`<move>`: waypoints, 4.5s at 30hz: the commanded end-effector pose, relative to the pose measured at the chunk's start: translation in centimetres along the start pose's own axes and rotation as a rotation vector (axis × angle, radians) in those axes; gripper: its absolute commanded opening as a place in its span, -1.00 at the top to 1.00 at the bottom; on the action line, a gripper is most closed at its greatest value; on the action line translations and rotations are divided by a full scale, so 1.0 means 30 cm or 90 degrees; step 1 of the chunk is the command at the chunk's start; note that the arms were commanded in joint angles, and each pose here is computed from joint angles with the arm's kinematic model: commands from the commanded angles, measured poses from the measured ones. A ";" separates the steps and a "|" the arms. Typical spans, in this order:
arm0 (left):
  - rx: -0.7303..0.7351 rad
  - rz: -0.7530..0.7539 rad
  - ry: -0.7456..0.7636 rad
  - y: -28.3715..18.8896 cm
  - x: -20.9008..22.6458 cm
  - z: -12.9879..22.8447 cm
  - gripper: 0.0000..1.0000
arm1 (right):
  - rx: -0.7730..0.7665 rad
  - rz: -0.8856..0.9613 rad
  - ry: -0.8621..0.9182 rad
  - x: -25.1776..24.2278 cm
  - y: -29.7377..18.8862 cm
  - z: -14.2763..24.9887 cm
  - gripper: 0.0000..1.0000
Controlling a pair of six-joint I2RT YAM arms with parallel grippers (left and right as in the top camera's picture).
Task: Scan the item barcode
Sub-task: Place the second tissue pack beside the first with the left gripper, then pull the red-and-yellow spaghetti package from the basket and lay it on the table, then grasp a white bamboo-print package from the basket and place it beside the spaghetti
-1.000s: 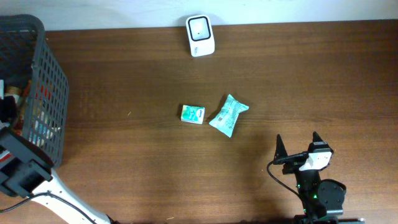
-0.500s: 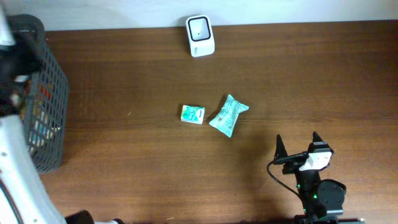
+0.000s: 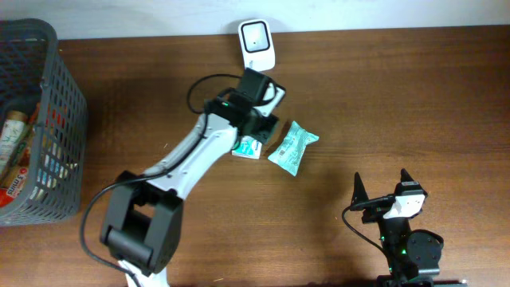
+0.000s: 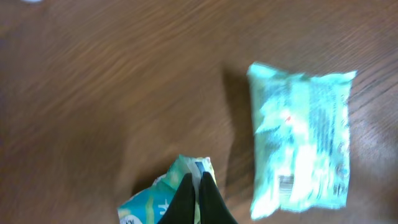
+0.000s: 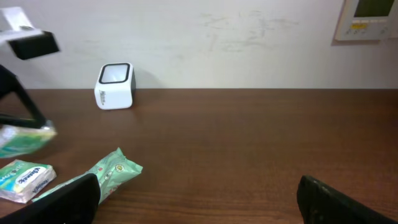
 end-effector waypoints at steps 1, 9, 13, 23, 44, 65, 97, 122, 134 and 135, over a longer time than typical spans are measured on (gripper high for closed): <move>0.015 -0.032 0.077 0.095 -0.038 0.003 1.00 | 0.003 -0.007 0.006 0.004 0.001 0.009 -0.98; -0.002 -0.012 0.125 0.161 -0.147 -0.051 -0.46 | 0.003 -0.007 0.007 0.004 0.001 0.009 -0.98; -0.025 -0.169 0.119 -0.368 0.099 -0.230 -0.61 | 0.003 -0.007 0.007 0.004 0.001 0.009 -0.97; -0.049 -0.591 -0.375 -1.173 0.896 0.292 -0.50 | 0.004 -0.007 0.007 0.004 0.001 0.010 -0.98; 0.362 -0.224 -0.468 -0.409 1.262 1.244 -0.63 | 0.004 -0.007 0.006 0.004 0.001 0.010 -0.97; -0.108 -0.544 -0.459 -1.315 0.977 0.485 1.00 | 0.004 -0.007 0.006 0.004 0.001 0.010 -0.97; 0.141 -0.097 -0.442 -0.144 0.297 0.331 -0.72 | 0.004 -0.007 0.007 0.004 0.001 0.010 -0.97; 0.263 -0.520 -0.514 -0.881 1.176 1.013 -0.81 | 0.004 -0.007 0.007 0.004 0.001 0.010 -0.98; 0.374 -0.466 -0.424 -0.563 1.353 1.314 -0.49 | 0.004 -0.007 0.006 0.004 0.001 0.010 -0.98; 0.379 -0.459 -0.426 -0.533 1.356 1.331 -0.48 | 0.004 -0.007 0.007 0.004 0.001 0.010 -0.98</move>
Point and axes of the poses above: each gripper's point midway between its finger pads, its own y axis out along the fingers, its own x axis along the line the jaws close on, z = x × y, the point moved 6 cm from there along -y, back along the fingers, and after that the axes turned 9 degrees about y, right-handed, at the moved point
